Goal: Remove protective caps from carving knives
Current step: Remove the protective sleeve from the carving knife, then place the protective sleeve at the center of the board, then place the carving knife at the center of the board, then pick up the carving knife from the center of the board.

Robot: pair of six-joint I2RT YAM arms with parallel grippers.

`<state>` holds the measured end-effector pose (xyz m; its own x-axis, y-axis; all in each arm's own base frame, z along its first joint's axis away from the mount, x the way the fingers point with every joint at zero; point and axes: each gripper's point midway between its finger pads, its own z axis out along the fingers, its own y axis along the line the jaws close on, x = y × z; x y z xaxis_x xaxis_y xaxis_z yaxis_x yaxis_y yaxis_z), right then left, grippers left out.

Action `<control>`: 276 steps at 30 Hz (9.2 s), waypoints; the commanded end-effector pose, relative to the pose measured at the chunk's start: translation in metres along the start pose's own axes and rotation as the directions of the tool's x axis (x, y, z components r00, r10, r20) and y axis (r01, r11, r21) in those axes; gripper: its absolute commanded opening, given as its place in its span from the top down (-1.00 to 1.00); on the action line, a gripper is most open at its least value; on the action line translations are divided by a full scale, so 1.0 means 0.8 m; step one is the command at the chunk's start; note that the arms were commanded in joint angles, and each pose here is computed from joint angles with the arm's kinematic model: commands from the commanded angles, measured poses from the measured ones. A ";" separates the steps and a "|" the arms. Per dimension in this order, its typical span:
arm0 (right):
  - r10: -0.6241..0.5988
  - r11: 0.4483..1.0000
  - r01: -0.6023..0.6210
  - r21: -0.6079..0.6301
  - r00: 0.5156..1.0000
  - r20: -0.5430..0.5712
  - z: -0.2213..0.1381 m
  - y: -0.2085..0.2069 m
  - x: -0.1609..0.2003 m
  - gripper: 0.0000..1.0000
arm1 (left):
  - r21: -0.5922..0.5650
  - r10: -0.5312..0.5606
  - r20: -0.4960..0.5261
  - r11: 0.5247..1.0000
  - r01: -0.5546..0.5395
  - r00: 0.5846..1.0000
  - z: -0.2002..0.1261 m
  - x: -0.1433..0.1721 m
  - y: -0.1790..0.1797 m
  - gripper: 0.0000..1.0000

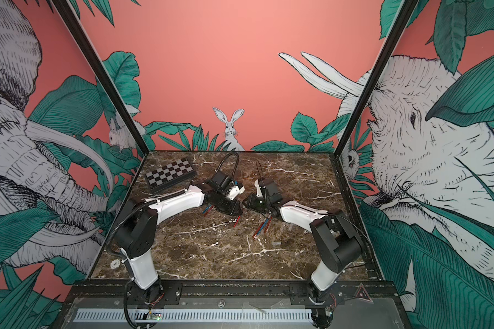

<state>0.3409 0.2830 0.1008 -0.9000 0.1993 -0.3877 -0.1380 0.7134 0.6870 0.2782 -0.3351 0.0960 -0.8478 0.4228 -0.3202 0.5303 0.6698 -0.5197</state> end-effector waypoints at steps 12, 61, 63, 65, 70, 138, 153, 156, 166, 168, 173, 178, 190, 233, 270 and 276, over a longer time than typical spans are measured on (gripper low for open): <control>-0.013 1.000 0.014 -0.018 0.999 0.044 0.003 0.012 -0.013 0.67 | 0.022 0.019 0.024 1.000 -0.019 1.000 -0.014 0.001 -0.014 0.75; 0.223 0.972 -0.217 -0.089 0.973 0.057 -0.004 0.017 -0.010 0.90 | 0.009 0.026 0.024 1.000 -0.027 0.999 -0.005 0.004 -0.005 0.38; 0.226 0.971 -0.220 -0.099 0.973 0.055 -0.006 0.021 -0.010 0.89 | 0.009 0.025 0.023 1.000 -0.025 0.999 -0.004 0.005 -0.004 0.39; 0.228 0.970 -0.222 -0.103 0.972 0.055 -0.006 0.023 -0.011 0.90 | 0.009 0.025 0.022 1.000 -0.025 0.999 -0.004 0.005 -0.004 0.43; 0.236 0.967 -0.229 -0.112 0.970 0.057 -0.008 0.026 -0.013 0.89 | 0.009 0.027 0.025 1.000 -0.027 0.999 -0.005 0.004 -0.005 0.58; 0.278 0.875 -0.231 0.425 0.959 -0.051 -0.165 -0.210 0.046 0.84 | -0.040 0.046 -0.012 0.998 -0.046 0.999 0.018 0.001 -0.020 1.00; 0.259 0.848 -0.193 0.493 0.963 -0.070 -0.170 -0.235 0.028 0.76 | -0.052 0.062 -0.050 0.997 -0.064 0.997 0.049 -0.005 -0.024 1.00; 0.249 0.850 -0.178 0.496 0.965 -0.081 -0.169 -0.233 0.016 0.75 | -0.052 0.060 -0.057 0.997 -0.063 0.997 0.051 -0.004 -0.024 1.00; 0.263 0.846 -0.169 0.506 0.958 -0.119 -0.150 -0.245 0.003 0.68 | -0.035 0.055 -0.077 0.998 -0.058 0.996 0.059 -0.001 -0.026 1.00; 0.266 0.844 -0.169 0.509 0.956 -0.123 -0.147 -0.247 0.003 0.68 | -0.033 0.057 -0.080 0.998 -0.060 0.995 0.061 0.000 -0.027 1.00; 0.277 0.838 -0.170 0.518 0.951 -0.135 -0.141 -0.255 0.007 0.66 | -0.033 0.058 -0.080 0.998 -0.061 0.995 0.062 -0.002 -0.026 1.00; 0.285 0.836 -0.172 0.521 0.948 -0.143 -0.136 -0.261 0.011 0.61 | -0.031 0.056 -0.084 0.998 -0.059 0.995 0.064 0.000 -0.027 1.00; 0.252 0.837 -0.166 0.521 0.963 -0.098 -0.153 -0.247 -0.002 0.48 | -0.054 0.037 -0.096 0.998 -0.043 0.995 0.071 0.008 -0.025 1.00; 0.139 0.948 -0.141 0.286 0.990 0.027 -0.177 -0.182 0.015 0.02 | -0.186 -0.027 -0.215 0.983 -0.014 0.976 0.104 0.018 -0.013 0.62; 0.084 0.962 -0.088 0.258 0.996 0.028 -0.174 -0.138 -0.007 -0.97 | -0.459 -0.071 -0.046 0.888 0.042 0.996 -0.068 -0.008 0.130 -0.86; 0.093 0.962 -0.093 0.256 0.996 0.011 -0.170 -0.140 -0.002 -0.89 | -0.504 -0.080 -0.083 0.863 0.027 0.993 -0.057 0.001 0.150 -0.82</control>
<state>0.2975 0.1110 0.1083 -0.9086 0.2675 -0.3208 0.0564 0.8395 0.5404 0.3416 -0.2351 0.0740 -0.8884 0.3992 -0.2268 0.4289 0.8978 -0.0998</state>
